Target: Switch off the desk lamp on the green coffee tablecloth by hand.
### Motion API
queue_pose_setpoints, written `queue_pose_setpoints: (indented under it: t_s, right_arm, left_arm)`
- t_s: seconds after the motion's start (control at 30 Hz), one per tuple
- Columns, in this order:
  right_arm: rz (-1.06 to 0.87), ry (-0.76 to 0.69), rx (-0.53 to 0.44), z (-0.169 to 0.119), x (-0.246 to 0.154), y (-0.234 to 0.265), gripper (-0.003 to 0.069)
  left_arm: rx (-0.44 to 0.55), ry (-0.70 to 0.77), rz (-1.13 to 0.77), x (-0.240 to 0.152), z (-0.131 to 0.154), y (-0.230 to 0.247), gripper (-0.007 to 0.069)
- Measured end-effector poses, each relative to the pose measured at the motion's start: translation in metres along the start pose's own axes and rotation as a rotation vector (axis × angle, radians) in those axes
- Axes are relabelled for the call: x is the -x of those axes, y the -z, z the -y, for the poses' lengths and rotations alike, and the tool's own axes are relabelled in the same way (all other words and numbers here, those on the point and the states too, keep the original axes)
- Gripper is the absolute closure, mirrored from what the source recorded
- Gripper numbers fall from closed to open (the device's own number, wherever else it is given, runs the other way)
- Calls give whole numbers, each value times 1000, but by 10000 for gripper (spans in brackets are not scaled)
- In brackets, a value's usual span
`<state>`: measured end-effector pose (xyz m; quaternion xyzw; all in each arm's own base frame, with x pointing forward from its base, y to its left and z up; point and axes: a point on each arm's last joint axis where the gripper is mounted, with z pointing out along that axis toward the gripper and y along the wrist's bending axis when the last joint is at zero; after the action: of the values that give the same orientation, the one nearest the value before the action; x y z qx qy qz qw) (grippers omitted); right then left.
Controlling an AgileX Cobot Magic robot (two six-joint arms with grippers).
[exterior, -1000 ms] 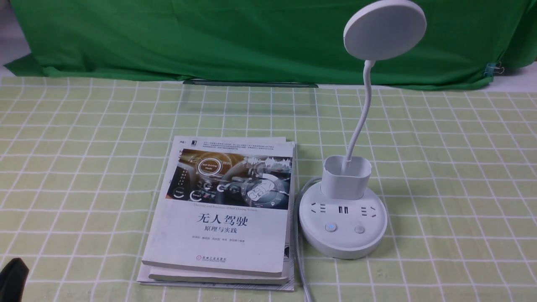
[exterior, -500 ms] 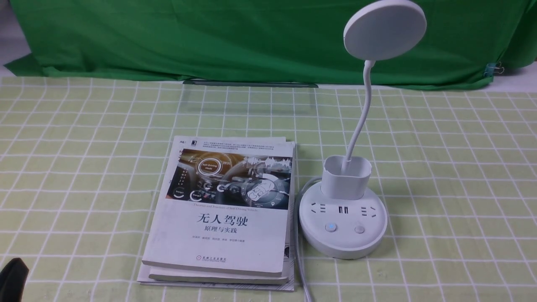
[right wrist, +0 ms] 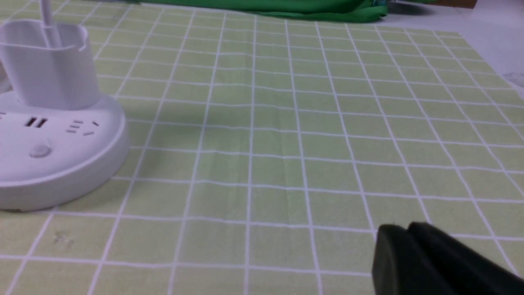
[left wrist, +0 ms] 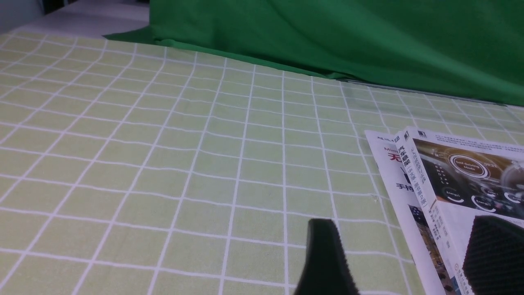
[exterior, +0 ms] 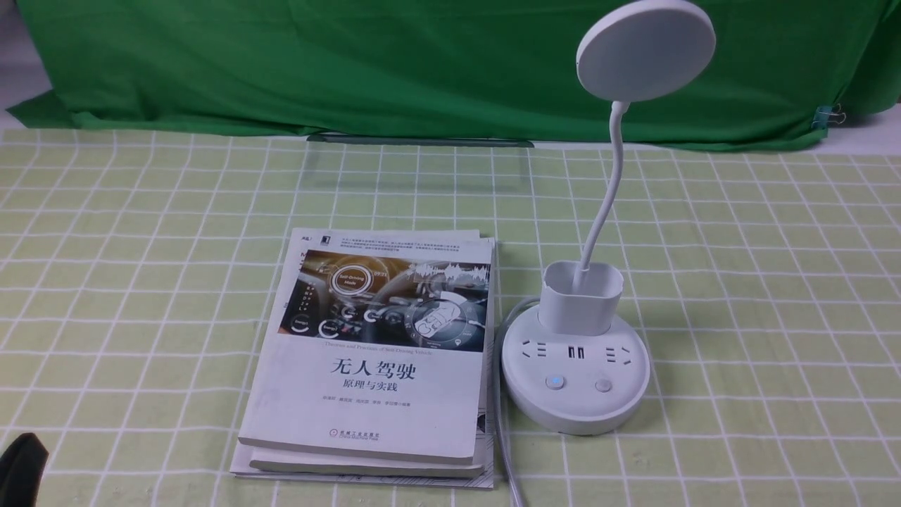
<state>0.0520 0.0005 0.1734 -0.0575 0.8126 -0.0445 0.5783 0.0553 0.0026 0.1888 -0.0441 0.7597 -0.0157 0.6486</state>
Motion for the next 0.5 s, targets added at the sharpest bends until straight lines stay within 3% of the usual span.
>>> queue_pose_setpoints:
  t_s: [0.5]
  right_arm:
    - [0, -1, 0, 0, 0, 0, 517]
  left_arm:
    - [0, 0, 0, 0, 0, 0, 215]
